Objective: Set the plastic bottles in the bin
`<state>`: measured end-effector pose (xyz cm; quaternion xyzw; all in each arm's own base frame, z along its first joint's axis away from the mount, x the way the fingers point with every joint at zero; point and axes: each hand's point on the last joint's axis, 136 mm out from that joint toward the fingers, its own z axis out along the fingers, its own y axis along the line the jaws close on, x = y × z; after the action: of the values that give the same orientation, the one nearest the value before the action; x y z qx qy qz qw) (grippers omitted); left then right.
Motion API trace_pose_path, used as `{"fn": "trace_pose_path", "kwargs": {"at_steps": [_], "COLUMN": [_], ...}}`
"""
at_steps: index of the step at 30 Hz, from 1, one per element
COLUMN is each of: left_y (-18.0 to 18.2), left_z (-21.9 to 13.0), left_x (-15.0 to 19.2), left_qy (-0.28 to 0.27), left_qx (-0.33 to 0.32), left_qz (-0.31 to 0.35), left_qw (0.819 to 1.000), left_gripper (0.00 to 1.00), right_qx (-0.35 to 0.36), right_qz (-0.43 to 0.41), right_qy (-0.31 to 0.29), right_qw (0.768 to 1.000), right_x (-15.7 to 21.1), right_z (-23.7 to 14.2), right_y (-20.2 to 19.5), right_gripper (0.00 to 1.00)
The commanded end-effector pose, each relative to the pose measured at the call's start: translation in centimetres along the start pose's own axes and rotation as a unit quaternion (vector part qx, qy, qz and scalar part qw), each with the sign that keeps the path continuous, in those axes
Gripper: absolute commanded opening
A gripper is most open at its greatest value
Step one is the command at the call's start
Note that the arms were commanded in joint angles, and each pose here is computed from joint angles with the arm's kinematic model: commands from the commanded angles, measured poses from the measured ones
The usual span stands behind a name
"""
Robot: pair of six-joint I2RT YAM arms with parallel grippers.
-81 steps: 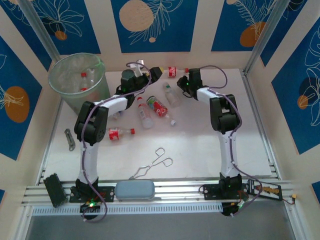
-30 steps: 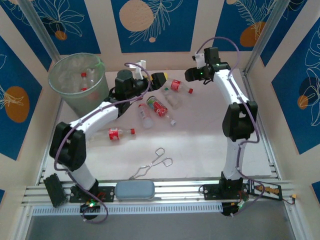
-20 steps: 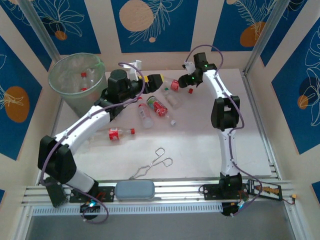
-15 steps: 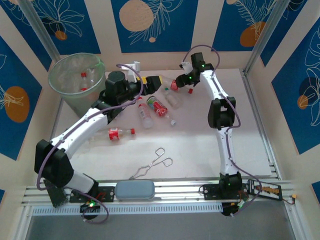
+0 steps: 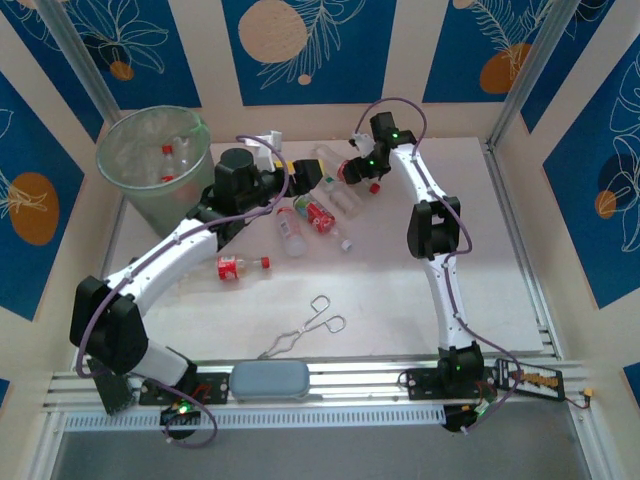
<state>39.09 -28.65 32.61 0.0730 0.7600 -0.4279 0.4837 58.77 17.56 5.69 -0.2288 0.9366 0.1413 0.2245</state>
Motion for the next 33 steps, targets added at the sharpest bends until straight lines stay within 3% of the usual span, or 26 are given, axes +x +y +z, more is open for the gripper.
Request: {"fn": "trace_pose_path", "kwargs": {"at_steps": [1, 8, 12, 17, 24, 28, 33], "left_y": [-1.0, -1.1, -1.6, -1.8, -2.6, -3.3, -3.3], "left_z": [0.2, 0.7, 1.1, 1.0, 2.0, 3.3, 5.9], "left_x": [-1.0, -1.0, -1.1, -0.9, -0.5, 0.1, 0.9], "left_qy": [-0.019, -0.024, -0.021, -0.014, -0.003, 0.01, 0.011], "left_qx": [0.015, 0.019, 0.021, 0.015, 0.027, 0.04, 0.072], "left_qz": [-0.004, -0.015, -0.012, -0.001, -0.004, -0.012, -0.071], "left_qw": [1.0, 0.999, 0.999, 1.0, 1.0, 0.999, 0.995], "left_gripper": [1.0, 1.0, 1.0, 1.0, 1.0, 1.0, 1.0], "right_qx": [0.004, -0.003, 0.015, 0.034, 0.032, 0.018, -0.031], "right_qz": [0.029, 0.04, 0.063, 0.116, 0.136, 0.158, 0.16], "right_qy": [0.06, 0.072, 0.068, 0.017, -0.067, -0.108, -0.164], "right_qw": [0.998, 0.997, 0.996, 0.993, 0.988, 0.981, 0.973], "right_x": [3.6, 4.3, 4.2, 2.9, 2.4, 3.6, 5.3], "right_z": [1.1, 0.5, -0.3, -4.6, -12.3, -15.9, -19.8], "right_y": [-1.3, -1.5, -2.5, -3.8, -2.4, -0.7, 3.7], "right_gripper": [0.7, 0.68, 0.62, 0.57, 0.57, 0.56, 0.56]}}
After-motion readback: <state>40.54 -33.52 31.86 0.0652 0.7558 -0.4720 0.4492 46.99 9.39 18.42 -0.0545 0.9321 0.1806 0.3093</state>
